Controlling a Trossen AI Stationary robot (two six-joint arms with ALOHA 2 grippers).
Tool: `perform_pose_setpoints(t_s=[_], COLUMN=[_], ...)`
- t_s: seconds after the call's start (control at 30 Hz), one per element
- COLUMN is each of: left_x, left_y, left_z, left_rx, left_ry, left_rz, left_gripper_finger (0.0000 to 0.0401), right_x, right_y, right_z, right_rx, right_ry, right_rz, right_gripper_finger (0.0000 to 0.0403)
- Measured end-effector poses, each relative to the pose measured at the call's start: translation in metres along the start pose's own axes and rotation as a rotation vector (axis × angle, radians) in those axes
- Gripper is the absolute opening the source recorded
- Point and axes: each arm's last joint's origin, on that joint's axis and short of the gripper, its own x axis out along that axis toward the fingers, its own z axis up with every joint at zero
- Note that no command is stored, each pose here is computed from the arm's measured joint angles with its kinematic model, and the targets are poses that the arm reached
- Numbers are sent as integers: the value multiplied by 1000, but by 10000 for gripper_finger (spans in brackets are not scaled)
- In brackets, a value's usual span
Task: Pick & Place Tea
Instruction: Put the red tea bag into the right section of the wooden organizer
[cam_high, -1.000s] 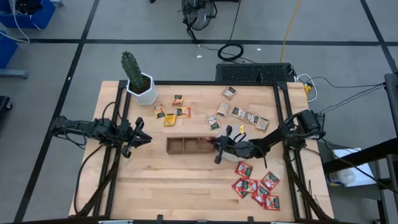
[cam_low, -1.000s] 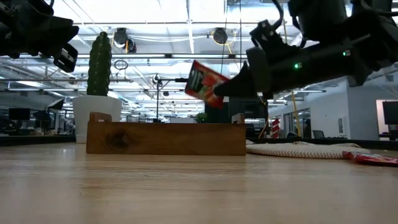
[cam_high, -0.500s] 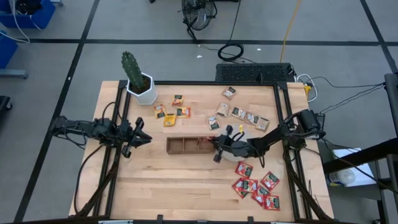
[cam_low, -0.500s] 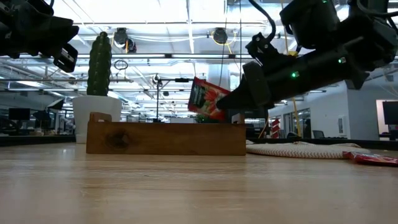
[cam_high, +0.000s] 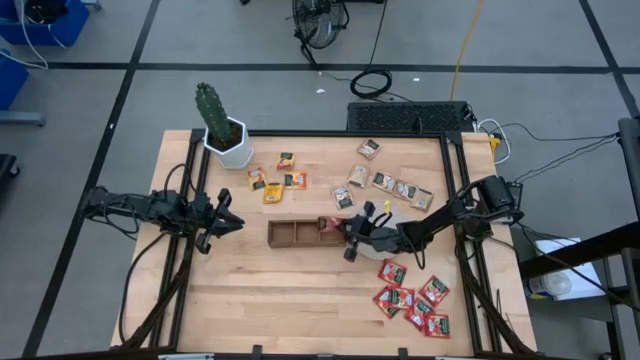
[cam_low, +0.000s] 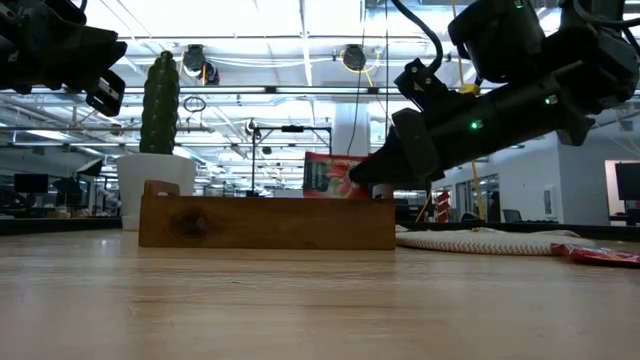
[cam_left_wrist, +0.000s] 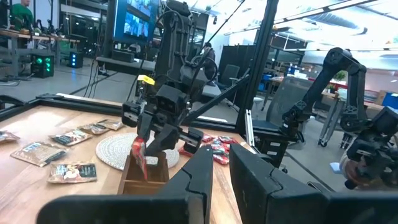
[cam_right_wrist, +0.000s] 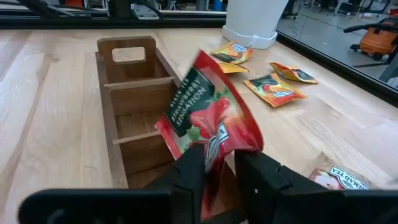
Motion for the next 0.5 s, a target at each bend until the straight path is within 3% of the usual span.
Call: perform_pose_setpoints(t_s=[0.27,0.5], left_x=[0,0], left_y=[0,0], left_z=[0,0], left_rx=[0,0], left_ry=[0,0], left_rz=[0,0], left_gripper_finger=[58,58], right_x=[-1,-6], right_y=[1,9], right_z=[0,-1], right_rx=[-30,-69], right_ry=[-2,-1], right_rz=[5,34], right_gripper_finger=[132,149])
